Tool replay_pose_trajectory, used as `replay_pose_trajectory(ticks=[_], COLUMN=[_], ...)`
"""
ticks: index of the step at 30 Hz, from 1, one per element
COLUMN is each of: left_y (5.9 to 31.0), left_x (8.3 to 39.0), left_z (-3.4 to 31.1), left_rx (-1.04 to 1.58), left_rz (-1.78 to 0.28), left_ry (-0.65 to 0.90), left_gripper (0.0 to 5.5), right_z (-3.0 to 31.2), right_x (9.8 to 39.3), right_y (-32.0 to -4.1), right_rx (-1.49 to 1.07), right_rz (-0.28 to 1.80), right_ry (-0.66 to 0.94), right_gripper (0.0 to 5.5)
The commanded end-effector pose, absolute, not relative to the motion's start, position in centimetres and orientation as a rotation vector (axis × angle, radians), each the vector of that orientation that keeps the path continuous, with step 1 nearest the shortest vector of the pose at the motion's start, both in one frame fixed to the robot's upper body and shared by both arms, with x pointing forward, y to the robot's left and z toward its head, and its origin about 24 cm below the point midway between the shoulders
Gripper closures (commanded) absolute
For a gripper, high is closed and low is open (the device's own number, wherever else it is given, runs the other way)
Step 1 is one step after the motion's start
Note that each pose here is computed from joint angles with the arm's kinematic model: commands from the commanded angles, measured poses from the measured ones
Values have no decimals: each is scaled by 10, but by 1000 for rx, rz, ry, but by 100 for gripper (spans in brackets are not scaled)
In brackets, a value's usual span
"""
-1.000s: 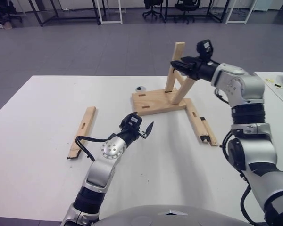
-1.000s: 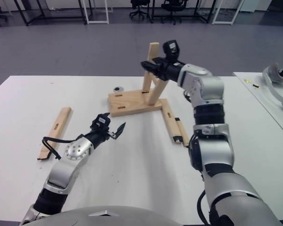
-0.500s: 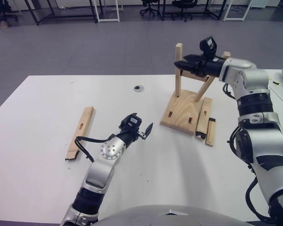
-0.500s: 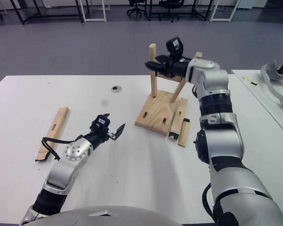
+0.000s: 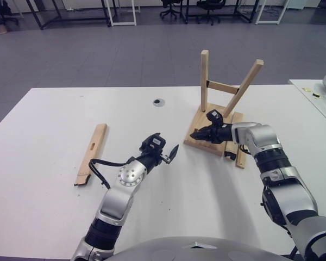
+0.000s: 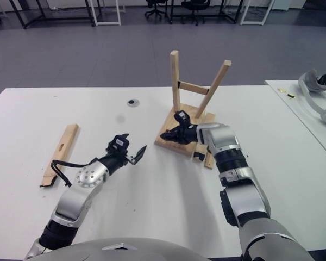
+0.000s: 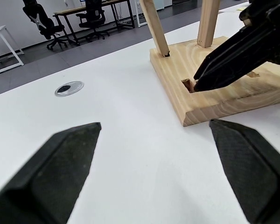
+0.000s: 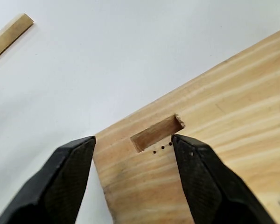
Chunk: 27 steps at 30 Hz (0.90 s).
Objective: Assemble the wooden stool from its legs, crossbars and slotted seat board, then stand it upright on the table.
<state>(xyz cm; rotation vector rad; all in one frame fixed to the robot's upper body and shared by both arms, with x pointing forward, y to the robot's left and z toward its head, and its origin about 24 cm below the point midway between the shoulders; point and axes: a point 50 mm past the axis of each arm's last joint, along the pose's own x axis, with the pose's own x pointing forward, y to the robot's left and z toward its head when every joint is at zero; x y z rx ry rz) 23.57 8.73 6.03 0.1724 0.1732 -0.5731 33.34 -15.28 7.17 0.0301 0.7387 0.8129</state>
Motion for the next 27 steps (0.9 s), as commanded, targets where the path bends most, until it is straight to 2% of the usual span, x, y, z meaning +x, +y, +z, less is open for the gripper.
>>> replay_pose_trajectory(ticks=[1, 7, 12, 16, 19, 23, 25, 27], left_y=[88, 89, 90, 89, 88, 88, 88, 87], left_x=[234, 232, 236, 234, 233, 232, 231, 231], left_z=[60, 59, 57, 56, 56, 57, 57, 58], left_rx=[176, 162, 163, 157, 150, 149, 150, 151], left_rz=[-561, -535, -527, -513, -500, -497, -495, -497], left_ry=[167, 170, 174, 173, 172, 171, 170, 168], left_gripper=[120, 120, 120, 120, 120, 120, 120, 120], right_z=[79, 89, 91, 110, 118, 129, 129, 129], right_x=[336, 338, 340, 347, 339, 303, 293, 297], right_y=[-145, -133, -135, -136, -133, -136, -141, -143], right_rx=[-41, -92, -125, -199, -182, -133, -160, -171], right_rz=[864, 943, 924, 999, 1160, 1487, 1534, 1515], right_ry=[750, 764, 937, 1059, 1149, 1243, 1267, 1248], right_gripper=[244, 244, 244, 244, 244, 244, 244, 244])
